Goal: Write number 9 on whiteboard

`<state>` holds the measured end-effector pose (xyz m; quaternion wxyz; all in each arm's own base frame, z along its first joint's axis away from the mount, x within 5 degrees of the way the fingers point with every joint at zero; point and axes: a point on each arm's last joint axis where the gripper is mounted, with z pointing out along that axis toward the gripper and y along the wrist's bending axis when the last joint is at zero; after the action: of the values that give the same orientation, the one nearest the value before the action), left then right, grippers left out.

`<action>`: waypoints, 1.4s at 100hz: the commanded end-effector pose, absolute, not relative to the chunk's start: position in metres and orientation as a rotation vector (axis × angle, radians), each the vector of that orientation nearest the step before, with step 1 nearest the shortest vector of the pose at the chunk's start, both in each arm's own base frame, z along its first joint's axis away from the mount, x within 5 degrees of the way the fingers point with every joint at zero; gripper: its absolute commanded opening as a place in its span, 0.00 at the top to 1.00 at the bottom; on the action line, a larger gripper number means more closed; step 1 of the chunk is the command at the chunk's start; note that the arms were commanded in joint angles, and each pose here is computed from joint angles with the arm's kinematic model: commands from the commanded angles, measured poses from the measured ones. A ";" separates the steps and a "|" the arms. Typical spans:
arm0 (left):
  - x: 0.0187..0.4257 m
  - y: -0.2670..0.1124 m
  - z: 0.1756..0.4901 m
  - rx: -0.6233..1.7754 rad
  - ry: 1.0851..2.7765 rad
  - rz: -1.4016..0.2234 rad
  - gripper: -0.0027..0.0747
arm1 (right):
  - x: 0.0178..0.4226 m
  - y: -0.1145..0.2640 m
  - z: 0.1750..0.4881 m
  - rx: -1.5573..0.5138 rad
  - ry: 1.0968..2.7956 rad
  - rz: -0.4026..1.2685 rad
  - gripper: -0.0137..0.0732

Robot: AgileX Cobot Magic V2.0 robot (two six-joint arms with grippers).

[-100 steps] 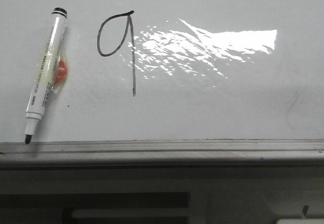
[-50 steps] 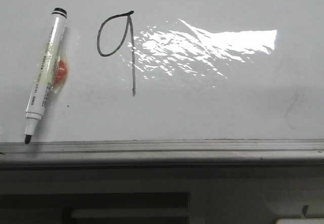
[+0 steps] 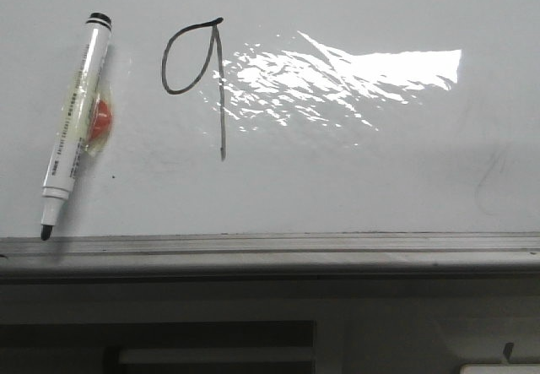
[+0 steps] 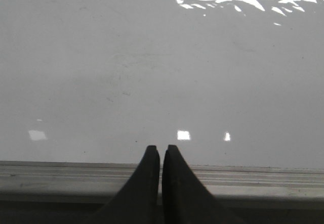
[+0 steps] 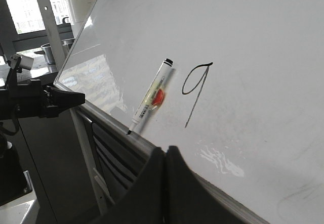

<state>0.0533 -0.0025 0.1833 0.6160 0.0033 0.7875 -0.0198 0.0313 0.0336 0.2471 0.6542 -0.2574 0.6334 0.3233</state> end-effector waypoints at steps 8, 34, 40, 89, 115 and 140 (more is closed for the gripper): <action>0.053 -0.002 0.181 -0.004 1.768 -0.051 0.99 | 0.030 0.034 0.262 -0.567 1.345 0.750 0.92; 0.053 -0.002 0.181 -0.004 1.768 -0.051 0.99 | 0.030 0.034 0.262 -0.567 1.345 0.750 0.92; 0.053 -0.002 0.181 -0.004 1.768 -0.051 0.99 | 0.030 0.034 0.262 -0.567 1.345 0.750 0.92; 0.053 -0.002 0.181 -0.004 1.768 -0.051 0.99 | 0.034 0.023 0.278 -0.309 1.149 0.537 0.92; 0.053 -0.002 0.181 -0.006 1.768 -0.053 0.99 | 0.046 0.007 0.251 -0.021 1.091 0.148 0.92; 0.053 -0.002 0.181 -0.006 1.768 -0.053 0.99 | 0.054 -0.007 0.219 0.158 1.304 -0.028 0.92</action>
<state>0.0533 -0.0025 0.1831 0.6151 0.0033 0.7882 -0.0198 0.0519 -0.0043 0.2292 0.8072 0.0621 0.5870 0.0021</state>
